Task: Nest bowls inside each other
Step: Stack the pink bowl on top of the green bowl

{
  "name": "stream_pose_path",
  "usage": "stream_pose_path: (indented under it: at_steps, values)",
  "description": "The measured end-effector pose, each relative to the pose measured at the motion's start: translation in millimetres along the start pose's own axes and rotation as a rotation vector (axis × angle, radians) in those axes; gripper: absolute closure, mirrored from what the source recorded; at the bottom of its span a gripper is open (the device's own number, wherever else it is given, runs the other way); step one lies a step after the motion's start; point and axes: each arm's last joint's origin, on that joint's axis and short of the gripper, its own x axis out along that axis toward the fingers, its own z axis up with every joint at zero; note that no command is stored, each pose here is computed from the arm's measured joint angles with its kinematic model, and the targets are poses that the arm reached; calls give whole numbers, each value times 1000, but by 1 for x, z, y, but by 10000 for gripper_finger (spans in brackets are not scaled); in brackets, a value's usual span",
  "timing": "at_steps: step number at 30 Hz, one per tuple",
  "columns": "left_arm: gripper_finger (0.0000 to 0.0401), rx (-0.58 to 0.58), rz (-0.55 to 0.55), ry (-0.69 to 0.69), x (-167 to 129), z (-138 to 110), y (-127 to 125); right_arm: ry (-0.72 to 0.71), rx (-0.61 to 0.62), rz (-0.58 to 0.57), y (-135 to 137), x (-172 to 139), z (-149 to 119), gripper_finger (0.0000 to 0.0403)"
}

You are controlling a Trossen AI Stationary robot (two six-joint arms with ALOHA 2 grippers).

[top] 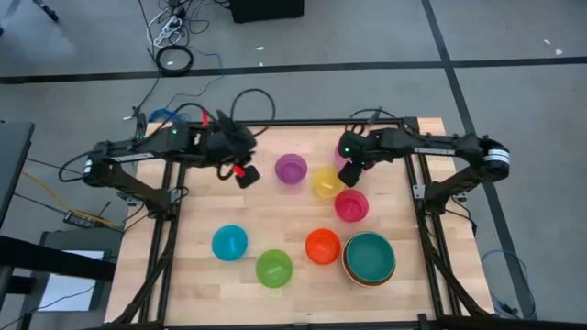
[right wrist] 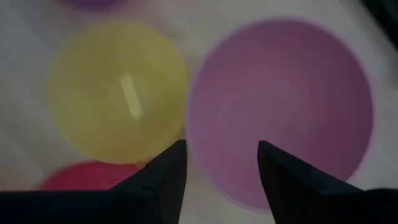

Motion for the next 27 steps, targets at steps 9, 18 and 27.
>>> stream_pose_path:
  at_steps: [9,18,27]
  values:
    - [343,-29,40,85,-6,-12,6,138,-110,-28,4,19,-4,217]
    - [343,-27,35,57,-6,-9,6,137,-136,-40,3,33,-4,220]
    - [343,-21,40,54,-6,-9,6,205,-190,-78,11,76,1,228]
